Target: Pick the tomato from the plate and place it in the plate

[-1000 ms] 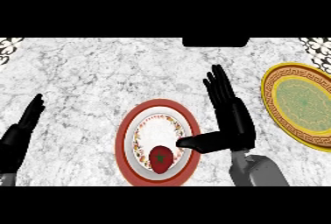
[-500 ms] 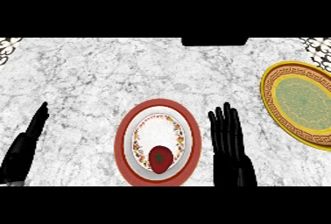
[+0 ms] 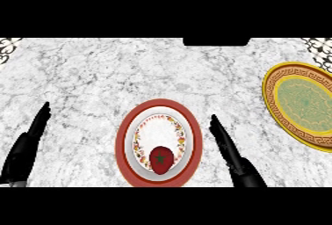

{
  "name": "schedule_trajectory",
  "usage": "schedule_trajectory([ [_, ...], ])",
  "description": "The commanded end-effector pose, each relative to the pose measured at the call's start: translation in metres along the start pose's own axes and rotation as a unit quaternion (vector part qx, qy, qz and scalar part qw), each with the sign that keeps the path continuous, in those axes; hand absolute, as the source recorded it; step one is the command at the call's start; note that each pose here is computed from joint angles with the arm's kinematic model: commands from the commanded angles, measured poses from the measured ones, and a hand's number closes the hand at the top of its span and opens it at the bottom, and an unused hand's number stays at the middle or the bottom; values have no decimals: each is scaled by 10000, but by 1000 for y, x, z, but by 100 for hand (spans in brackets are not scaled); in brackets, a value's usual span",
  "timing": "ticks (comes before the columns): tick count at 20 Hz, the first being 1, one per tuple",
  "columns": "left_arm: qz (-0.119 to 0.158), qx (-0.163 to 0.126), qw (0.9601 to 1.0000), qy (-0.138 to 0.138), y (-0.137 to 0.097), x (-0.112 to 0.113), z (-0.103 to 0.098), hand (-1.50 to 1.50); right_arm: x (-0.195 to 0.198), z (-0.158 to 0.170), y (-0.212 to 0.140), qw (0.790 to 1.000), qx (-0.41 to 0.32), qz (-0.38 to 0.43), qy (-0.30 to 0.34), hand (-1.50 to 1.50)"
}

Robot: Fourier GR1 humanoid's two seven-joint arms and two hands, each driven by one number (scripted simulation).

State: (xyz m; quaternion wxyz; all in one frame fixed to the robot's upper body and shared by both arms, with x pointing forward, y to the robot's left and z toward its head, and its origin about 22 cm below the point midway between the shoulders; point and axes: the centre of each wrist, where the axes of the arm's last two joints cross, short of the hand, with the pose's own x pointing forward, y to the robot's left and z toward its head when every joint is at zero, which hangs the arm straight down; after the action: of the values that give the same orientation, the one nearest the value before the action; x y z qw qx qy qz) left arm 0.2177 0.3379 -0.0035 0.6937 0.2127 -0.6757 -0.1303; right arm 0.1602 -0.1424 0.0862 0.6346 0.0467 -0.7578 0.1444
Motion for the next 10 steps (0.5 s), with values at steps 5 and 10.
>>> schedule_trajectory([
  [5, 25, 8, 9999, -98, 3, -4, 0, 0, 37, -39, -22, 9842, 621, 1156, 1189, -150],
  [10, 37, -59, 10000, -48, 11, 0, 2, 0, 44, -51, -12, 9669, 1249, 1474, 1669, -150],
])
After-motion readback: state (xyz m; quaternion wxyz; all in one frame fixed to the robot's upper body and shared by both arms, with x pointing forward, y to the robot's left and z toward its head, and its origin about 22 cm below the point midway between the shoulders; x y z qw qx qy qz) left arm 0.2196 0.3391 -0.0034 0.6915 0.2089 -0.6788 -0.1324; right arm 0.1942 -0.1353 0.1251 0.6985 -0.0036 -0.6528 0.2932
